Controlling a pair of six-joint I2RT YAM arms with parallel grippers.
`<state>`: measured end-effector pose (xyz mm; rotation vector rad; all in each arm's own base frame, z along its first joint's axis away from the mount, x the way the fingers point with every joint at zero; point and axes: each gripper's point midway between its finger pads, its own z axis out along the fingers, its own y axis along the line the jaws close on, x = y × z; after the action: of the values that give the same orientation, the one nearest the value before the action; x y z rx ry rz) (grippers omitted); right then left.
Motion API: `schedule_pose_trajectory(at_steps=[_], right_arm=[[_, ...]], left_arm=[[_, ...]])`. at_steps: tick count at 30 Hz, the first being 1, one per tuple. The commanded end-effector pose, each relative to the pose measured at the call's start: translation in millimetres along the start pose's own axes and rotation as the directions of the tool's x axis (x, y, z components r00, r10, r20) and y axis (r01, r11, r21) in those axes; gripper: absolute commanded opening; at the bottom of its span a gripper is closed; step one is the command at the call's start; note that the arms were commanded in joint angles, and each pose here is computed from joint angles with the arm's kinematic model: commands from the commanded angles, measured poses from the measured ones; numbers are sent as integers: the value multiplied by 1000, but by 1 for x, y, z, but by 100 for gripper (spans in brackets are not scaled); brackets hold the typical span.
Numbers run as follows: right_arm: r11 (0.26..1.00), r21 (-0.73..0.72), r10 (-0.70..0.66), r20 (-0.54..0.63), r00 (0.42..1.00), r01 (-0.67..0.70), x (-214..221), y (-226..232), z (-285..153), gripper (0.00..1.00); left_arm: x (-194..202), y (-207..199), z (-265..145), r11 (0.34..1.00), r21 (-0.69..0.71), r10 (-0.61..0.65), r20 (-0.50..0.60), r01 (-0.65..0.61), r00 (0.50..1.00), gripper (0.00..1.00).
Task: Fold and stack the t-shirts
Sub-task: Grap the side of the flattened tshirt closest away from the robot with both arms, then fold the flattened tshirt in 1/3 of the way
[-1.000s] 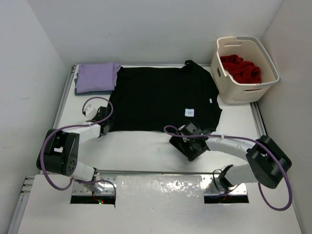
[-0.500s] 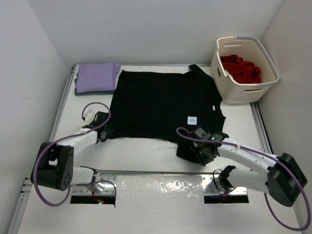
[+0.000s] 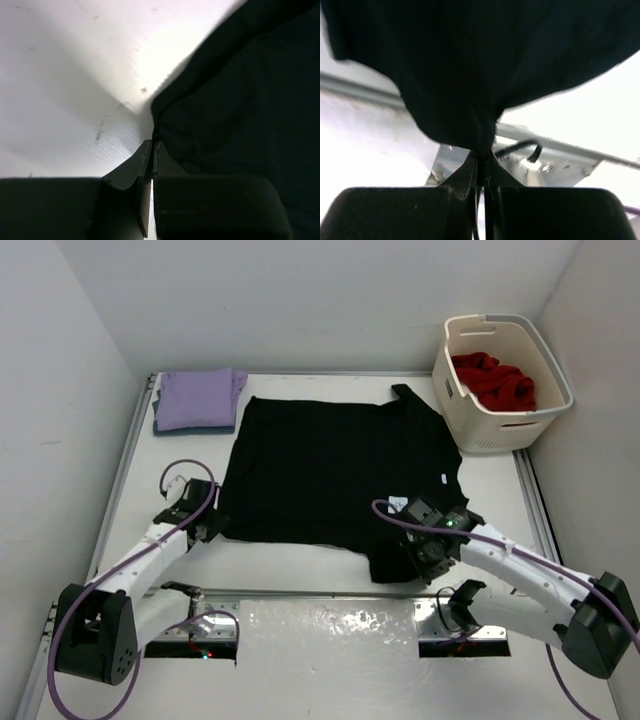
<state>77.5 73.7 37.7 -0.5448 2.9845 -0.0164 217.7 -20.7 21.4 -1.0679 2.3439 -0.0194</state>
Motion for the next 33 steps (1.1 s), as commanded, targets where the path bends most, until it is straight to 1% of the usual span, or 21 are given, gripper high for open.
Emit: schedule_pose_trajectory(at_steps=[1, 2, 3, 5, 7, 9, 10, 11, 12, 13, 14, 15, 16, 18, 20, 23, 25, 26, 27, 33], right_arm=[[1000, 17, 5, 198, 980, -8, -63, 1, -19, 0], [1000, 14, 13, 220, 975, -16, -71, -1, -21, 0], [999, -28, 29, 260, 965, -23, -84, 4, -24, 0], [996, -41, 84, 285, 955, -76, -96, -5, -27, 0], [989, -76, 142, 327, 934, -124, -112, -13, -32, 0], [988, -89, 153, 362, 920, -129, -128, -17, -39, 0], [985, -63, 170, 372, 913, -158, -133, -27, -41, 0], [987, -45, 161, 369, 915, -156, -137, -31, -41, 0], [985, -39, 168, 387, 907, -166, -146, -36, -47, 0], [979, -29, 198, 398, 896, -203, -151, -47, -49, 0], [978, -34, 201, 406, 892, -205, -156, -50, -51, 0], [970, -31, 232, 422, 876, -242, -164, -60, -55, 0], [968, -36, 239, 433, 869, -248, -169, -65, -57, 0], [957, -31, 272, 436, 858, -288, -177, -79, -59, 0], [955, -26, 278, 438, 855, -297, -183, -86, -60, 0], [943, -49, 312, 471, 825, -328, -203, -100, -64, 0], [938, -43, 324, 461, 826, -344, -207, -107, -59, 0], [933, -43, 335, 471, 816, -358, -212, -113, -60, 0], [931, -41, 340, 460, 820, -363, -214, -116, -55, 0], [917, -3, 351, 485, 801, -399, -233, -140, -56, 0]], left_arm=[[-22, -35, -10, 991, 127, -44, 45, 38, 998, 0], [-25, -42, -11, 988, 149, -53, 47, 45, 997, 0], [-29, -49, -10, 984, 172, -64, 56, 53, 996, 0], [-30, -60, -9, 977, 205, -69, 43, 59, 997, 0], [-36, -71, -6, 973, 223, -72, 53, 58, 996, 0], [-49, -85, -7, 971, 234, -79, 74, 59, 994, 0], [-53, -89, -7, 969, 237, -84, 83, 63, 993, 0], [-65, -100, -11, 963, 260, -97, 111, 65, 989, 0], [-68, -102, -6, 967, 247, -95, 117, 64, 989, 0], [-73, -107, -5, 966, 248, -99, 127, 65, 987, 0], [-85, -117, -9, 963, 259, -113, 153, 71, 982, 0], [-87, -120, -4, 967, 247, -107, 150, 68, 983, 0], [-97, -129, -6, 964, 255, -117, 170, 71, 978, 0], [-103, -135, -1, 967, 245, -116, 178, 70, 977, 0], [-112, -142, 3, 970, 233, -119, 196, 72, 973, 0], [-124, -149, 7, 975, 211, -121, 219, 74, 968, 0], [-133, -153, 12, 977, 197, -127, 242, 80, 962, 0], [-136, -154, 14, 979, 190, -125, 246, 79, 961, 0], [-143, -162, 13, 976, 205, -131, 259, 79, 957, 0], [-153, -172, 32, 984, 162, -117, 264, 75, 957, 0]])
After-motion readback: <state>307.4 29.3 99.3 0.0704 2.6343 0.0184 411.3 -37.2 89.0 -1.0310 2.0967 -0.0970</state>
